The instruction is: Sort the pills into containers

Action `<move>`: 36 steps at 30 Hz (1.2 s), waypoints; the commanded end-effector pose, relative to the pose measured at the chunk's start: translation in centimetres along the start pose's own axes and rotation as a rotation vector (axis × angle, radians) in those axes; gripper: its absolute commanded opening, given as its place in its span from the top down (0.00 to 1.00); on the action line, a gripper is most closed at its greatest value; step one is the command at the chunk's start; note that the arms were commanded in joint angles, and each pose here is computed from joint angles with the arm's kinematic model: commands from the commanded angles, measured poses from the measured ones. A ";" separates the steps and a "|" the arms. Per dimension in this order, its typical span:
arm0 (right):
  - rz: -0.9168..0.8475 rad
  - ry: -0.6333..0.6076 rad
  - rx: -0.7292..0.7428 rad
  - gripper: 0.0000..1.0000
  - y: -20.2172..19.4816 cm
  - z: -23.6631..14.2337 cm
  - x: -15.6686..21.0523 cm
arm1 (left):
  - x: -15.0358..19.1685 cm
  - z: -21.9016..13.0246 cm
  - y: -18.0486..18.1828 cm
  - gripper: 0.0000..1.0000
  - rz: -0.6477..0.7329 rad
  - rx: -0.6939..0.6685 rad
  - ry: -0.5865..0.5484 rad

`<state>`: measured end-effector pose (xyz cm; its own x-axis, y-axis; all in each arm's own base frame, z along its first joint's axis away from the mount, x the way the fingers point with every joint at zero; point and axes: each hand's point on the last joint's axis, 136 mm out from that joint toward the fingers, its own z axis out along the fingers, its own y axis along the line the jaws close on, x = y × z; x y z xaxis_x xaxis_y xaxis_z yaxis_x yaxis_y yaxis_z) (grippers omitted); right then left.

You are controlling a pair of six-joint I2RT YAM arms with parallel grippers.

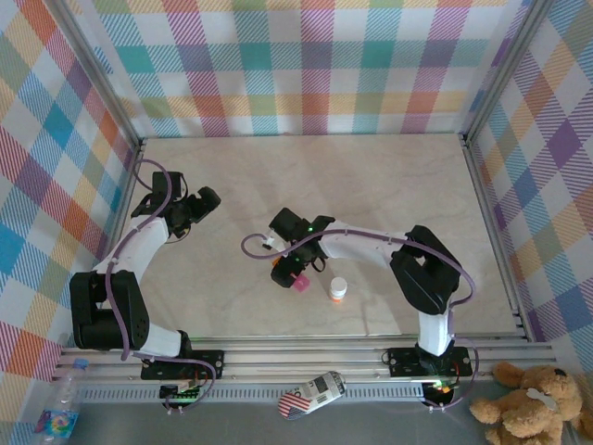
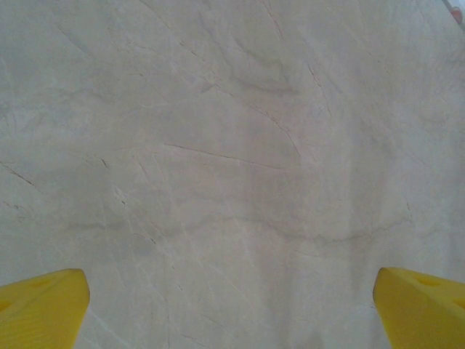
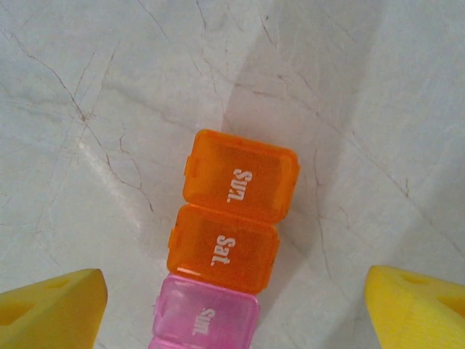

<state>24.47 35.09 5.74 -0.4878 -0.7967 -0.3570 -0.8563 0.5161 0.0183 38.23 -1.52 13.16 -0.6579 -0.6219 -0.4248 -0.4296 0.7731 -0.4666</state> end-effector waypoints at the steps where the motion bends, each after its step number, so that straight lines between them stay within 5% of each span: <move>1: 0.116 0.027 -0.022 0.10 0.7 -0.5 1.1 | -1.0 -1.4 -0.7 0.00 -0.030 0.036 -0.023; 8: 0.230 -0.030 -0.017 0.00 0.7 -1.2 1.0 | -1.3 -2.2 -1.3 0.00 -0.034 0.069 -0.051; 25: 0.386 -0.038 0.067 0.00 -0.9 -1.4 1.2 | -1.3 -2.8 -1.5 0.00 -0.049 0.092 -0.071; 36: 0.420 0.036 0.060 0.13 -0.6 0.7 2.7 | -0.7 -2.0 -1.3 0.00 -0.066 0.091 -0.035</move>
<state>24.36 33.10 5.09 -0.7801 -0.5247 -0.3407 -0.5852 0.8046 0.1007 37.85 -2.17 15.92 -0.6159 -0.6575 -0.4341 -0.4027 0.7363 -0.5438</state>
